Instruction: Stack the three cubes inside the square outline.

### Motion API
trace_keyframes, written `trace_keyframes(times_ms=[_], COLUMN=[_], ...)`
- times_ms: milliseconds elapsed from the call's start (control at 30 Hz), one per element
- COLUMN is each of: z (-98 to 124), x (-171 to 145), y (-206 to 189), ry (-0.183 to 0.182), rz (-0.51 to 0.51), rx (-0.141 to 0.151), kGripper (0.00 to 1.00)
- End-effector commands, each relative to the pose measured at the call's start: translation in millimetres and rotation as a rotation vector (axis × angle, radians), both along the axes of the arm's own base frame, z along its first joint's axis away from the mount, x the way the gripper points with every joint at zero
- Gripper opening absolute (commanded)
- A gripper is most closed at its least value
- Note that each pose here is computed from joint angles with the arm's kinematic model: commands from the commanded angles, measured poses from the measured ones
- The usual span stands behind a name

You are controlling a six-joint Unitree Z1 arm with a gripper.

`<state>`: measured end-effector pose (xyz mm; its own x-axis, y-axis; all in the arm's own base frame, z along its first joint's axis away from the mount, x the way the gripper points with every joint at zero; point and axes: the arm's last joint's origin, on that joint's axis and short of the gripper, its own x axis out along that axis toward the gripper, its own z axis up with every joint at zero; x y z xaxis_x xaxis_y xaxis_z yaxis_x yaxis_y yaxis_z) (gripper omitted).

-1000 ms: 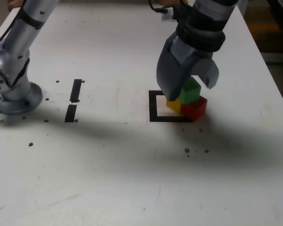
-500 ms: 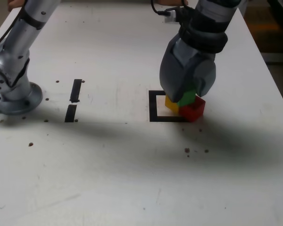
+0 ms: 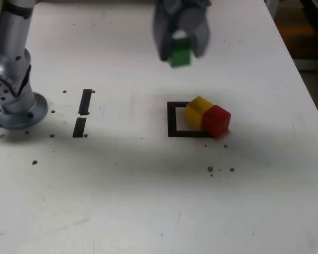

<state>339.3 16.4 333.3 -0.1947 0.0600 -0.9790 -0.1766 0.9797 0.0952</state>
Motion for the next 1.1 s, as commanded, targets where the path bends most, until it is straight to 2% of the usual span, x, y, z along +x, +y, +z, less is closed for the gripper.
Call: trace_keyframes(times_ms=[0, 133, 233, 400, 567, 667, 733, 767, 833, 900, 967, 1067], z=[-1.9, -20.6, -47.1, -89.2, -111.2, -115.9, -117.7, -117.9, -117.1, -113.0, -103.7, -81.6], x=[-16.4, -22.7, -17.4, -16.8, -19.9, -20.2, -20.7, -20.9, -21.4, -23.1, -26.7, -35.8], y=[14.1, 34.4, 48.0, 67.6, 75.9, 76.0, 75.9, 75.9, 75.8, 75.3, 74.0, 68.2], ry=[0.045, 0.11, 0.143, 0.153, 0.139, 0.143, 0.151, 0.153, 0.158, 0.156, 0.142, 0.099], rz=[-0.043, -0.103, -0.133, -0.127, -0.102, -0.1, -0.099, -0.1, -0.1, -0.098, -0.089, -0.068], rx=[0.003, 0.017, 0.018, -0.001, -0.025, -0.031, -0.037, -0.038, -0.041, -0.04, -0.032, -0.013], kGripper=[0.12, 0.12, 0.12, 0.12, 0.18, 0.32, 0.51, 0.57, 0.78, 0.91, 0.97, 1.0])
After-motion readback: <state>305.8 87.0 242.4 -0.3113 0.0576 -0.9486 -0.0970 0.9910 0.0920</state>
